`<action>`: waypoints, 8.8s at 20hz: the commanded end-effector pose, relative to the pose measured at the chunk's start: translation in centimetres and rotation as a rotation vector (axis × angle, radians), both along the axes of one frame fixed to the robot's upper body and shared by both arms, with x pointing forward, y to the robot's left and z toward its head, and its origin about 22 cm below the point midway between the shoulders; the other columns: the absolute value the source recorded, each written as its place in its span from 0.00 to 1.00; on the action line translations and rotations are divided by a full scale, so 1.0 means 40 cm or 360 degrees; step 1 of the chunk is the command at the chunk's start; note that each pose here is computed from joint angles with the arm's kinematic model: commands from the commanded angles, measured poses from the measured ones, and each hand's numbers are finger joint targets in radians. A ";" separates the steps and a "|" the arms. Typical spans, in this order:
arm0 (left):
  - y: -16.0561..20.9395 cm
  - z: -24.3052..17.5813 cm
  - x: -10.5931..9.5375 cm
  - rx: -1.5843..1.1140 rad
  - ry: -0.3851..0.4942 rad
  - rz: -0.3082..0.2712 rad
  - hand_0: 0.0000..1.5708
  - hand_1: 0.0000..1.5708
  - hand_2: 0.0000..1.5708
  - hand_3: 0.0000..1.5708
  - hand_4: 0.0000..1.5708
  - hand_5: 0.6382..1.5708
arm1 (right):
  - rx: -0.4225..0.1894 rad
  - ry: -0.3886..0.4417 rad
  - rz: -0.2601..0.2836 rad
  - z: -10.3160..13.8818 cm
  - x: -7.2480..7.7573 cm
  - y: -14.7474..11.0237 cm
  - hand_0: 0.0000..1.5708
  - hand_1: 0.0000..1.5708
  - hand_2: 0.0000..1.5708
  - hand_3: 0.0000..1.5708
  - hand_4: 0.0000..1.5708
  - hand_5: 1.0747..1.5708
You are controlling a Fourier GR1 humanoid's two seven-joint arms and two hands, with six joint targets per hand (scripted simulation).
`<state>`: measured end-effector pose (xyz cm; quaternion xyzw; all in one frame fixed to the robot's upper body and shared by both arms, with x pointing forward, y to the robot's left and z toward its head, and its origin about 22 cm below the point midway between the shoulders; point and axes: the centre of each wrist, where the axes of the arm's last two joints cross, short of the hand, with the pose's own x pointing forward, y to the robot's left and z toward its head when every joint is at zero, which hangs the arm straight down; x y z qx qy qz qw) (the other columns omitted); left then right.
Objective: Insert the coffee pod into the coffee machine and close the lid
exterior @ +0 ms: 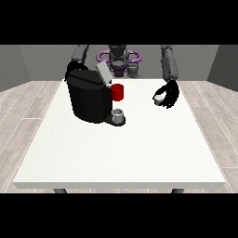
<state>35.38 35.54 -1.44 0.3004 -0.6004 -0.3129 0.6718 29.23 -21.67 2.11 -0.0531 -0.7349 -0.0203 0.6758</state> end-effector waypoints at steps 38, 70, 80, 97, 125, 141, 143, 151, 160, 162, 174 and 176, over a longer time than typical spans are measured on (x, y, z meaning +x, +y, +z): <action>-0.187 0.471 0.236 0.0135 -0.0365 -0.0342 0.65 0.65 0.77 0.78 0.32 1.00 | 0.0098 0.0030 0.0124 -0.022 0.044 0.044 0.00 0.00 0.00 0.00 0.32 1.00; -0.237 0.587 0.267 0.0110 -0.0411 -0.0382 0.75 0.75 0.80 0.75 0.31 1.00 | 0.0084 -0.0060 0.0016 0.013 0.050 -0.015 0.00 0.00 0.00 0.00 0.33 1.00; -0.232 0.525 0.268 0.0137 -0.0342 -0.0376 0.75 0.75 0.79 0.76 0.31 1.00 | 0.0085 -0.0081 0.0041 0.038 0.043 0.000 0.00 0.00 0.00 0.00 0.29 1.00; -0.243 0.589 0.277 0.0203 -0.0422 -0.0350 0.71 0.71 0.74 0.63 0.28 1.00 | 0.0062 -0.0122 0.0044 0.083 0.061 0.052 0.00 0.00 0.00 0.00 0.25 1.00; -0.279 0.573 0.271 0.0391 -0.0277 -0.0512 0.00 0.00 0.00 0.00 0.00 1.00 | 0.0070 -0.0027 -0.0058 -0.021 0.053 -0.027 0.00 0.00 0.00 0.00 0.24 1.00; -0.304 0.288 0.222 -0.0752 -0.0130 -0.0403 0.00 0.00 0.00 0.00 0.17 1.00 | 0.0107 0.0246 -0.0230 -0.147 -0.063 -0.104 0.00 0.00 0.00 0.00 0.25 1.00; -0.276 0.186 0.177 -0.0863 -0.0090 -0.0417 0.00 0.00 0.00 0.00 0.00 1.00 | 0.0130 0.0264 -0.0299 -0.178 -0.100 -0.109 0.00 0.00 0.00 0.00 0.25 1.00; -0.279 -0.001 0.069 -0.1126 0.0085 -0.0257 0.00 0.00 0.00 0.00 0.14 1.00 | 0.0012 0.0252 -0.0139 -0.067 -0.059 -0.145 0.00 0.00 0.00 0.00 0.22 1.00; -0.277 -0.053 0.010 -0.1341 0.0119 -0.0248 0.00 0.00 0.00 0.00 0.00 1.00 | 0.0000 0.0085 0.0080 0.022 -0.010 -0.103 0.00 0.00 0.00 0.00 0.00 1.00; -0.293 -0.092 -0.023 -0.1417 0.0174 -0.0254 0.00 0.00 0.00 0.00 0.09 1.00 | -0.0074 0.0090 0.0135 0.039 -0.003 -0.139 0.00 0.00 0.00 0.00 0.00 1.00; -0.285 -0.002 -0.062 -0.1434 0.0051 -0.0241 0.00 0.00 0.00 0.00 0.00 1.00 | -0.0179 0.0047 0.0320 0.082 0.049 -0.090 0.00 0.00 0.00 0.00 0.08 1.00; -0.296 0.007 -0.058 -0.1466 -0.0047 -0.0256 0.00 0.00 0.00 0.00 0.00 1.00 | -0.0114 -0.0007 0.0310 0.043 0.055 -0.078 0.00 0.00 0.00 0.00 0.00 1.00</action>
